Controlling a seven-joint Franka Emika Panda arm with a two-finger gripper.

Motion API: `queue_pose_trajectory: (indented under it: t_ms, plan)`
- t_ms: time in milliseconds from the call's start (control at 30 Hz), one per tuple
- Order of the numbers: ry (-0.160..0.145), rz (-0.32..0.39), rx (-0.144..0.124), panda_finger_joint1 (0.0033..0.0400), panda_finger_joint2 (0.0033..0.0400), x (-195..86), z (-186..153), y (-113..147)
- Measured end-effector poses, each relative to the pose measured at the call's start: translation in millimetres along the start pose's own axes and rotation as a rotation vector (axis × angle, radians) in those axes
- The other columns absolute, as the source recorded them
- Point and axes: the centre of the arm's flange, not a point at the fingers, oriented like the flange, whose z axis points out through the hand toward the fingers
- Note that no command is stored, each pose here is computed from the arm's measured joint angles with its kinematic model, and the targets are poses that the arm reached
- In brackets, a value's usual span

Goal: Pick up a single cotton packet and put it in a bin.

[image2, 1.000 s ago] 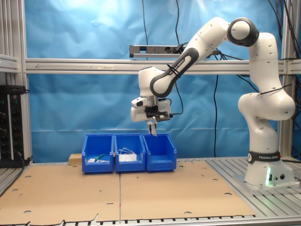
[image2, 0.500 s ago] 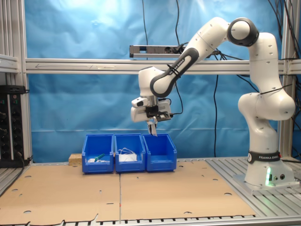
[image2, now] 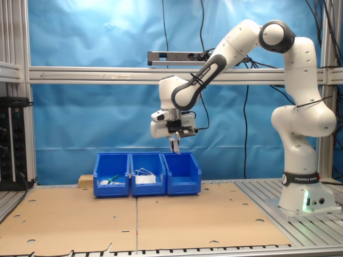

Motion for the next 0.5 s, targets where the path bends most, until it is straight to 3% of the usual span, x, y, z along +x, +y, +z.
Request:
queue_pose_trajectory:
  t_ms: [500]
  plan:
    - [0.0, -0.002, 0.0, 0.0056, 0.0056, -2.6, 0.2, 0.3]
